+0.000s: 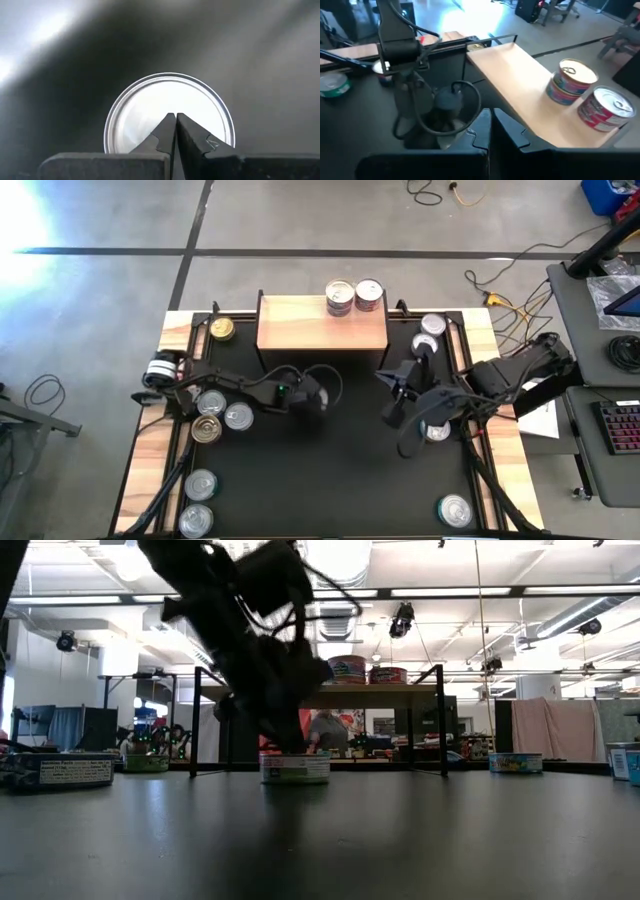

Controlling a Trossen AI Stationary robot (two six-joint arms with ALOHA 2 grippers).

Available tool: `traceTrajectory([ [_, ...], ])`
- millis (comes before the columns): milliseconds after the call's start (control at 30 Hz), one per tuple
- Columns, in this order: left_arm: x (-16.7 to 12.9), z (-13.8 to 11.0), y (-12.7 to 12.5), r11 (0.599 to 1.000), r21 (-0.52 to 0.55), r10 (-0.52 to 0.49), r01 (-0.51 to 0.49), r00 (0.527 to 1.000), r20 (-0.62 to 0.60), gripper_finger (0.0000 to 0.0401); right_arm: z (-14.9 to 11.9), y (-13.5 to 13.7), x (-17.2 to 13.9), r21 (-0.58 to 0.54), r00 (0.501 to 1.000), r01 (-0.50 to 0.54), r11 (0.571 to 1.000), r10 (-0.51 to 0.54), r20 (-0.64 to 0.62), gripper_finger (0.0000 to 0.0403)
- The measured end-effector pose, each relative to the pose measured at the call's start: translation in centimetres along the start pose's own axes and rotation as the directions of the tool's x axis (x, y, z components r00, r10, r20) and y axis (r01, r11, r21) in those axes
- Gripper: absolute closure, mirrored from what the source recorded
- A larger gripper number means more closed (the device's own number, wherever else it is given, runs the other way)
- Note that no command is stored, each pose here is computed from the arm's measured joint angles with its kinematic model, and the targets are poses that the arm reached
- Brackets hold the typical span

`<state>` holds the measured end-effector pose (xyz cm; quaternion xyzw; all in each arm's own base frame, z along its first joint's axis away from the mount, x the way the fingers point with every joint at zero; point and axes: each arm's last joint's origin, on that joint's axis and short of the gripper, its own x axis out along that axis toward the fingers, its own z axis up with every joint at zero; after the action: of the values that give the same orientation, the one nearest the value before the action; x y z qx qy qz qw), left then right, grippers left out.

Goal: Stack canned seafood by type on shelf
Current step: Put the white-green tuna can on the shelf

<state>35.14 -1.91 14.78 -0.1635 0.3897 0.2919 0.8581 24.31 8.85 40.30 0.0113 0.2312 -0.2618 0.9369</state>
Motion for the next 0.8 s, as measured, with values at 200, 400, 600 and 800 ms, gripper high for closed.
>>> traceTrajectory([
  [200,-4.7,-1.3,-3.3,0.945,0.162,-0.276,0.285,0.958,-0.078,0.0400,-0.5,1.1,0.0,-0.006,0.999,-0.033,0.999,0.032,-0.019,0.0394],
  [400,-8.7,-2.3,-3.7,0.934,0.257,-0.244,0.249,0.968,-0.052,0.0400,-1.4,2.7,1.4,0.017,0.995,-0.058,0.998,0.059,-0.086,0.0394],
  [600,-7.1,-2.6,-1.4,0.926,0.355,-0.082,0.126,0.987,-0.139,0.0400,-3.1,4.2,3.1,0.016,0.982,-0.030,0.999,0.032,-0.187,0.0394],
  [800,-4.7,-2.2,0.6,0.903,0.429,0.053,0.020,0.986,-0.155,0.0400,-5.1,4.4,3.1,0.077,0.929,0.021,0.997,0.009,-0.369,0.0394],
])
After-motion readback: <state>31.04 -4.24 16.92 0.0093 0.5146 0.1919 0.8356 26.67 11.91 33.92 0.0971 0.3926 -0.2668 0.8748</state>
